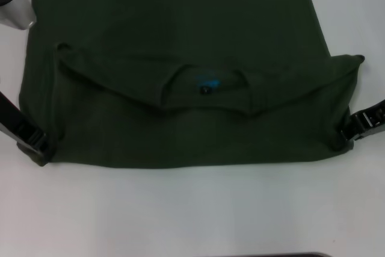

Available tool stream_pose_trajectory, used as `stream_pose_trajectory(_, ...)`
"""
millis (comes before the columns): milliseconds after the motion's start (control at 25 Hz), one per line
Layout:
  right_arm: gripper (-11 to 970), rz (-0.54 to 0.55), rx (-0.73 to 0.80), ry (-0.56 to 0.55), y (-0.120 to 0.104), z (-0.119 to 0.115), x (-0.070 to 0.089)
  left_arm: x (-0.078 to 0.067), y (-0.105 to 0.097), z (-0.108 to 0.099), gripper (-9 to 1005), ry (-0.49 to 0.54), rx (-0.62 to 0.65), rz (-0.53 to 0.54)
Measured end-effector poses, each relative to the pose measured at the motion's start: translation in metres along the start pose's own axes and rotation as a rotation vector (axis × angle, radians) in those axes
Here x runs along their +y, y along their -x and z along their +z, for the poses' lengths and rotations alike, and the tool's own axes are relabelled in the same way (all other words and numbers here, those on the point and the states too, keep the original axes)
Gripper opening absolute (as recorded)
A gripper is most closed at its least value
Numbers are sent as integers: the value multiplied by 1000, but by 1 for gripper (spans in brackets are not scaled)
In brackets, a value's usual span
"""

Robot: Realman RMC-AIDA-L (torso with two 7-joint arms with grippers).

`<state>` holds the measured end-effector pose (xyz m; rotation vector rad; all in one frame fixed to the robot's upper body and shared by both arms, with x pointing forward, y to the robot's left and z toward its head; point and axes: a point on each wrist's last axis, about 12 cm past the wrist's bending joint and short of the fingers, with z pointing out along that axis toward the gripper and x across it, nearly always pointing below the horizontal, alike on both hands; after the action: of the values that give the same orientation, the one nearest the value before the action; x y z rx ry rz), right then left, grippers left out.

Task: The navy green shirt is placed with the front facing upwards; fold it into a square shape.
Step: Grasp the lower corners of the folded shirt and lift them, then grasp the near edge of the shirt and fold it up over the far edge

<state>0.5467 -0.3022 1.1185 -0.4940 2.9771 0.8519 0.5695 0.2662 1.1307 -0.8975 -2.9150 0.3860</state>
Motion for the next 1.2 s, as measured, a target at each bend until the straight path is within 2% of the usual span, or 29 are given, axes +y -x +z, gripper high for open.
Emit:
stream_pose_trajectory(440, 54, 32, 72, 12, -21, -1, 3, -3, -13, 5, 50, -24, 81, -3)
stream_pose_trajectory(720, 55, 18, 92, 27, -24, 4, 5, -6, -20, 7, 49, -36, 103, 5)
stream_pose_trajectory(840, 56, -36, 31, 72, -16, -3, 10, -2, -19, -4, 48, -11, 35, 12)
stream_pose_trajectory(1000, 56, -180, -121, 181, 7, -29, 29, 4, -12, -30, 48, 12, -111, 26)
stream_pose_trajectory(1200, 57, -230, -312, 211, 29, -61, 33, 10, -2, -56, 47, 24, -274, 43)
